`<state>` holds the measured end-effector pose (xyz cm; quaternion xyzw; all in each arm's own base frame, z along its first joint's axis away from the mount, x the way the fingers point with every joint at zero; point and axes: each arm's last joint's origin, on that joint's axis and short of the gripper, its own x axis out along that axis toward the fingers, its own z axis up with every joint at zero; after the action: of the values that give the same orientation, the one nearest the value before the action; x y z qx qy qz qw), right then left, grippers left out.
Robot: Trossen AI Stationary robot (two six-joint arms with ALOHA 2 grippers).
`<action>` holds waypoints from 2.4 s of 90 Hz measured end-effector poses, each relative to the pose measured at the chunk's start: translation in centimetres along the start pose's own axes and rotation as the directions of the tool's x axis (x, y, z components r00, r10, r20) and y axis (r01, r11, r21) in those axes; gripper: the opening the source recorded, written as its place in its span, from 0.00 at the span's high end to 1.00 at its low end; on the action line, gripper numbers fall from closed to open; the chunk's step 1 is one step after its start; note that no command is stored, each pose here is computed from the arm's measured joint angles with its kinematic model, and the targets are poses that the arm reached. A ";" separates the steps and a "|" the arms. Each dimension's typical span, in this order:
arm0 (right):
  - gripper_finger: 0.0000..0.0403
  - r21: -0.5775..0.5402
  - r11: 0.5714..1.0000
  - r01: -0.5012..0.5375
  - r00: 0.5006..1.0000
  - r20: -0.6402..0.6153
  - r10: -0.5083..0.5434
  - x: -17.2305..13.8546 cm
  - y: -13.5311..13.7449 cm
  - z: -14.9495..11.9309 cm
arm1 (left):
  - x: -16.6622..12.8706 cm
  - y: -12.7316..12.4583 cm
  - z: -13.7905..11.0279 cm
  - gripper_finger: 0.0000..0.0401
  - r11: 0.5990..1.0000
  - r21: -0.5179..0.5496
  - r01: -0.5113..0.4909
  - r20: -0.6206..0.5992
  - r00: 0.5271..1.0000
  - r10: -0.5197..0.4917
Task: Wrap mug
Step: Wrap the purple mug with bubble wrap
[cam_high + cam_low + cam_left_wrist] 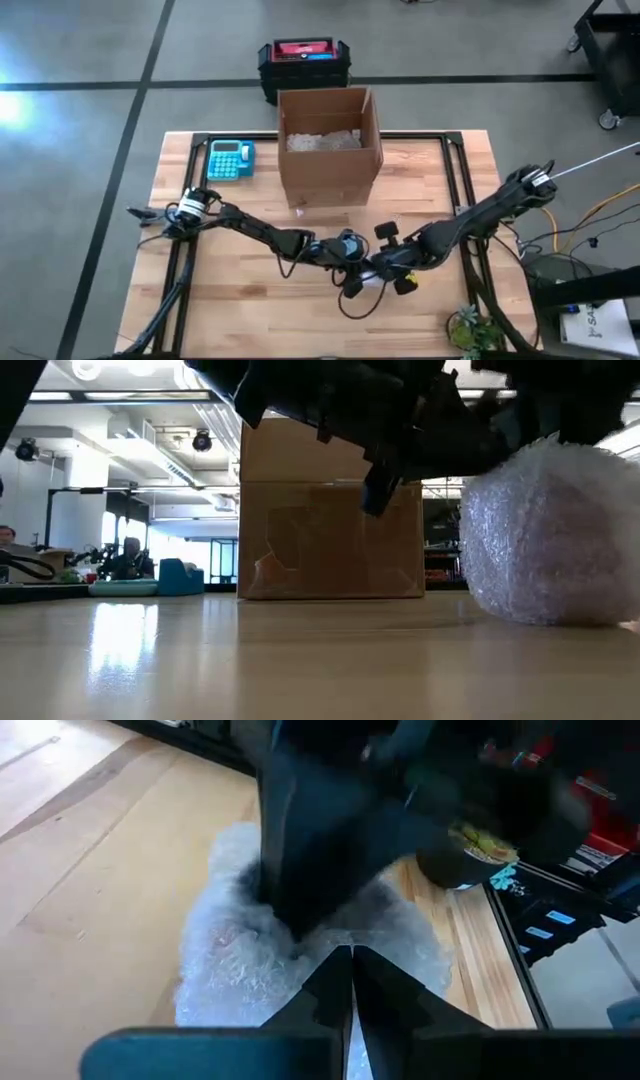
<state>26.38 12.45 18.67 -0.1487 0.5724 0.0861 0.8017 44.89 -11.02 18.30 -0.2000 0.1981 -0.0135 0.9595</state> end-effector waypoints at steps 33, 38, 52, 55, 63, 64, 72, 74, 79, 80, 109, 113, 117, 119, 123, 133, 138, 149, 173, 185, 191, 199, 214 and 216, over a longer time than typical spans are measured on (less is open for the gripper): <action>0.97 -0.018 1.000 -0.024 0.999 -0.026 0.024 -0.2 0.1 0.4 | 0.0 0.0 0.0 0.99 1.000 -0.001 0.002 0.003 1.000 -0.002; 0.97 -0.024 0.999 -0.036 0.999 -0.031 0.036 -1.5 -0.1 1.0 | 0.0 0.0 0.0 0.99 1.000 -0.001 0.002 0.003 1.000 -0.002; 0.97 -0.027 0.999 -0.035 0.999 -0.015 0.035 -5.8 -0.7 2.4 | 0.0 0.0 0.0 0.99 1.000 0.000 -0.002 0.005 1.000 0.002; 0.97 -0.027 0.999 -0.035 0.999 -0.018 0.034 -6.2 -0.8 2.5 | 0.0 0.0 0.0 0.99 1.000 -0.001 -0.002 0.005 1.000 0.002; 0.97 -0.025 0.999 -0.030 0.999 -0.030 0.029 -7.3 -1.0 2.5 | 0.0 0.0 0.0 0.99 1.000 0.000 -0.003 0.006 1.000 0.003; 0.97 -0.022 0.999 -0.029 0.999 -0.029 0.028 -7.4 -1.0 2.4 | 0.0 0.0 0.0 0.99 1.000 0.000 -0.003 0.006 1.000 0.003; 0.97 -0.002 1.000 -0.021 0.998 -0.051 0.021 -7.6 -1.1 1.9 | 0.0 0.0 0.0 0.99 1.000 0.000 -0.003 0.006 1.000 0.003; 0.97 0.003 1.000 -0.020 0.998 -0.057 0.020 -7.4 -1.1 1.8 | 0.0 0.0 0.0 0.99 1.000 0.000 -0.003 0.006 1.000 0.003; 0.97 0.010 1.000 -0.018 0.998 -0.068 0.019 -6.8 -1.0 1.5 | 0.0 0.0 0.0 0.99 1.000 0.000 -0.003 0.006 1.000 0.003; 0.97 0.011 1.000 -0.018 0.997 -0.069 0.019 -6.7 -1.0 1.4 | 0.0 0.0 0.0 0.99 1.000 0.000 -0.003 0.006 1.000 0.003; 0.97 0.025 1.000 -0.011 1.000 0.025 0.010 -0.7 -0.2 -0.7 | 0.0 0.0 0.1 0.99 1.000 -0.001 -0.003 0.010 1.000 0.003; 0.97 0.025 1.000 -0.010 1.000 0.030 0.009 -0.2 -0.2 -0.9 | 0.0 0.0 0.1 0.99 1.000 -0.002 0.001 0.009 1.000 -0.001; 0.97 0.027 1.000 -0.009 1.000 0.022 0.008 0.2 -0.1 -1.0 | 0.0 0.0 0.1 0.99 1.000 -0.002 0.000 0.011 1.000 0.000; 0.97 0.027 1.000 -0.009 1.000 0.019 0.008 0.3 -0.1 -1.0 | 0.0 0.0 0.1 0.99 1.000 -0.002 0.001 0.012 1.000 -0.001; 0.97 0.025 1.000 -0.010 1.000 0.019 0.009 0.2 -0.1 -0.9 | 0.0 0.0 0.1 0.99 1.000 -0.002 0.001 0.012 1.000 -0.001; 0.97 0.027 0.999 -0.022 1.000 0.007 0.021 -0.9 -0.1 -0.1 | 0.0 0.0 0.1 0.99 1.000 -0.001 0.002 0.012 1.000 -0.001; 0.97 0.042 0.999 -0.030 0.999 0.019 0.029 -2.1 -0.2 0.6 | 0.0 0.0 0.1 0.99 1.000 -0.001 0.001 0.010 1.000 -0.001; 0.97 0.039 0.999 -0.030 1.000 -0.003 0.030 -4.9 -0.1 1.3 | 0.0 0.0 0.1 0.99 1.000 -0.001 0.001 0.011 1.000 -0.001; 0.97 0.066 0.998 0.013 1.000 -0.003 -0.013 -4.1 -0.4 0.6 | 0.0 0.0 0.1 0.99 1.000 -0.001 0.000 0.013 1.000 0.000; 0.97 0.071 0.997 0.019 1.000 -0.012 -0.018 -0.3 -0.3 -0.5 | 0.0 0.0 0.1 0.99 1.000 -0.002 -0.003 0.022 1.000 0.003; 0.97 0.071 0.997 0.023 1.000 -0.015 -0.022 0.9 -0.1 -0.9 | 0.0 0.0 0.2 0.99 1.000 -0.003 0.004 0.020 1.000 -0.004; 0.97 0.070 0.997 0.020 1.000 -0.018 -0.019 1.9 0.1 -0.8 | 0.0 -0.1 0.1 0.99 1.000 -0.002 0.004 0.021 1.000 -0.004; 0.97 0.052 0.998 -0.022 0.999 0.051 0.019 2.5 0.4 -0.1 | 0.0 -0.2 0.3 0.99 1.000 0.015 0.015 0.025 1.000 -0.015; 0.97 0.043 0.998 -0.038 0.997 0.072 0.035 2.5 0.4 0.1 | 0.0 -0.3 0.3 0.99 1.000 0.021 0.016 0.024 1.000 -0.016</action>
<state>27.20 12.78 16.28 -0.1174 0.5479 0.0935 0.8230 45.06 -11.12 18.68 -0.1919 0.1847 -0.0209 0.9637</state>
